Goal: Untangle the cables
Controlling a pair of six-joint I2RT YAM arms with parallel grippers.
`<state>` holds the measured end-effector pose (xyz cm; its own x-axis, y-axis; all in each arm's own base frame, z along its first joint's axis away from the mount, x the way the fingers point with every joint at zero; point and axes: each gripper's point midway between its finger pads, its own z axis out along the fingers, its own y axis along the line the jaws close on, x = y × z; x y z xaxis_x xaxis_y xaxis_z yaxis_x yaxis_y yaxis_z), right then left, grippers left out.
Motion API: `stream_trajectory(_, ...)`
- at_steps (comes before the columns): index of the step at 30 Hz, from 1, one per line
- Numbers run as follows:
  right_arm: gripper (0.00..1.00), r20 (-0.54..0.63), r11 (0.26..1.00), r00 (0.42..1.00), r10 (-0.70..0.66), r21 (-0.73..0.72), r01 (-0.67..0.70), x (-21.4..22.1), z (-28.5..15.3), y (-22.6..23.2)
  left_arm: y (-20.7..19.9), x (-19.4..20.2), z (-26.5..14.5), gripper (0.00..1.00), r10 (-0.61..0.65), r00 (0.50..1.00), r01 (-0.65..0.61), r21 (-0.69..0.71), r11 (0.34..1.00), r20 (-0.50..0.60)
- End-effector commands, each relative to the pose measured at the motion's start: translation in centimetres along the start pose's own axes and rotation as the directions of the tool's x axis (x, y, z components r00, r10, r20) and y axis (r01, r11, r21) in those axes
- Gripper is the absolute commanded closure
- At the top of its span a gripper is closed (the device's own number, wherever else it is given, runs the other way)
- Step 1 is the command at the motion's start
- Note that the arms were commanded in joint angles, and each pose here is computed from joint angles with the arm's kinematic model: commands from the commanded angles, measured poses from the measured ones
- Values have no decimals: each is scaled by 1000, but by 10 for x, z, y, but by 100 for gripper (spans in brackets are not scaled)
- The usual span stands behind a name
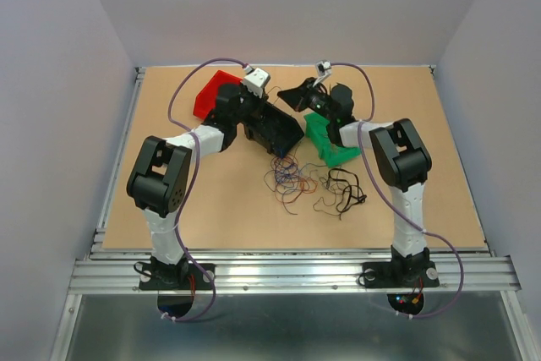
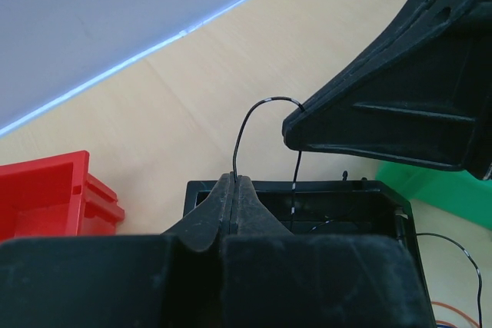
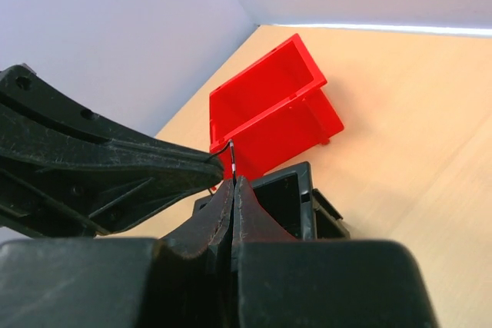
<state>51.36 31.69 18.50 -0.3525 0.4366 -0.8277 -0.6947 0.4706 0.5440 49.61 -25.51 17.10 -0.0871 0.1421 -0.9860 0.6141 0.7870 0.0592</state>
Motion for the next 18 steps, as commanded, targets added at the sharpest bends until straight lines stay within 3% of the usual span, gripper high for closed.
stream_trajectory(1,99,64,990,990,-128,-49,131,-44,14,20,0,-29,-1,100,29,997,-29,-1,1000,72)
stream_trajectory(18,99,18,971,973,-232,-48,232,-56,21,22,0,-30,-1,100,24,997,-25,2,1000,66)
